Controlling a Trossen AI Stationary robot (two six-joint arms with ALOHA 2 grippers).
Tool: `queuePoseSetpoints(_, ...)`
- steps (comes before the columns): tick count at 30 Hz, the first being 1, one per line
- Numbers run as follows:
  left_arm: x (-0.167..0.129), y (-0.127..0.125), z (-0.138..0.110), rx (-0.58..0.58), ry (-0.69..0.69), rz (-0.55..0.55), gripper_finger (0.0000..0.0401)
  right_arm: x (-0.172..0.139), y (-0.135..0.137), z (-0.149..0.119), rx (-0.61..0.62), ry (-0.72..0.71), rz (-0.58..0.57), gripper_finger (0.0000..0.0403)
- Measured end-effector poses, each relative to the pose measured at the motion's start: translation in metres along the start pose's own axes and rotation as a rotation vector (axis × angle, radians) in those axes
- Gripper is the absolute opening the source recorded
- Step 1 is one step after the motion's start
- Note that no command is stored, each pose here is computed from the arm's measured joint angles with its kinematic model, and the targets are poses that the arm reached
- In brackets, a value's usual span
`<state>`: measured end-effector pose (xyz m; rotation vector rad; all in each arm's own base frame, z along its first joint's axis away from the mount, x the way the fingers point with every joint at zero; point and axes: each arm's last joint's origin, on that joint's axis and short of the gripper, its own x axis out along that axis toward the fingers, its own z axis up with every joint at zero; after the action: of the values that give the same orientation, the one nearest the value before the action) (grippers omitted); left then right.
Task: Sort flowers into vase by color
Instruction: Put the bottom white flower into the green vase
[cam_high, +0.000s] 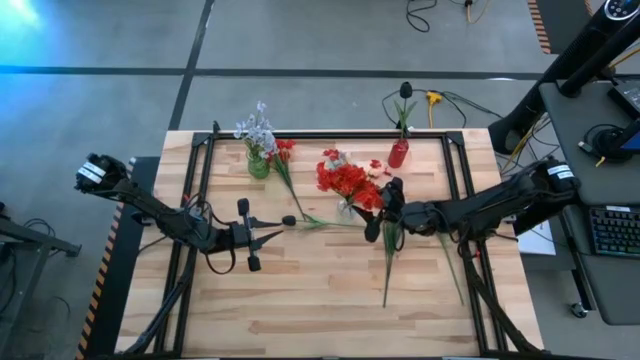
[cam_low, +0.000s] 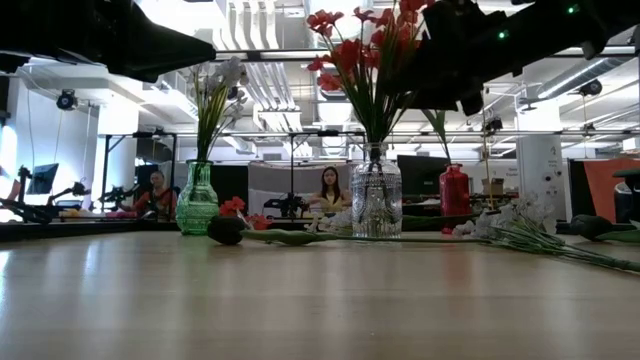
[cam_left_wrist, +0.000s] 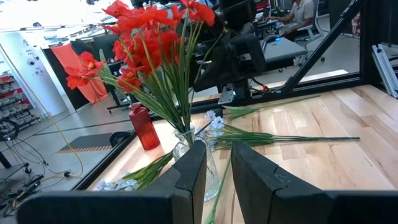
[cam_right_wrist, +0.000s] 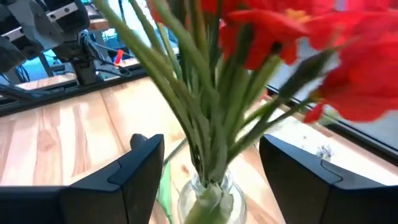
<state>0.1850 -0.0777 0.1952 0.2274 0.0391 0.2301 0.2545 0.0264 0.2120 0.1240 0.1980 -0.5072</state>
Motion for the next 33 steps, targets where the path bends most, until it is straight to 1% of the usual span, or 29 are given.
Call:
queuePoseSetpoints(9,0.0,0.0,0.0,-0.01,0.0,0.0,0.0058,-0.014,-0.009,0.003,0.03,0.074,-0.014,0.0258)
queuePoseSetpoints(15,0.0,0.0,-0.001,0.003,0.004,0.0,0.0058,-0.027,-0.012,0.005,0.065,0.113,0.005,0.0263)
queuePoseSetpoints(19,0.0,0.0,-0.001,-0.063,0.005,-0.001,0.0058,-0.036,-0.013,0.009,0.095,0.139,0.06,0.026)
queuePoseSetpoints(22,0.0,-0.001,-0.005,-0.099,0.043,-0.008,0.0058,-0.042,-0.016,0.01,0.138,0.172,0.102,0.0256)
queuePoseSetpoints(27,-0.001,-0.002,-0.013,-0.154,0.112,-0.013,0.0058,-0.053,-0.024,0.008,0.247,0.273,0.108,0.025)
queuePoseSetpoints(30,-0.001,-0.002,-0.014,-0.198,0.116,-0.011,0.0058,-0.062,-0.031,0.003,0.343,0.386,0.108,0.0249)
queuePoseSetpoints(31,-0.001,-0.002,-0.013,-0.219,0.108,-0.01,0.0058,-0.064,-0.032,0.001,0.395,0.429,0.112,0.025)
queuePoseSetpoints(33,0.0,-0.001,-0.009,-0.268,0.075,0.009,0.0058,-0.07,-0.035,-0.001,0.544,0.515,0.113,0.0251)
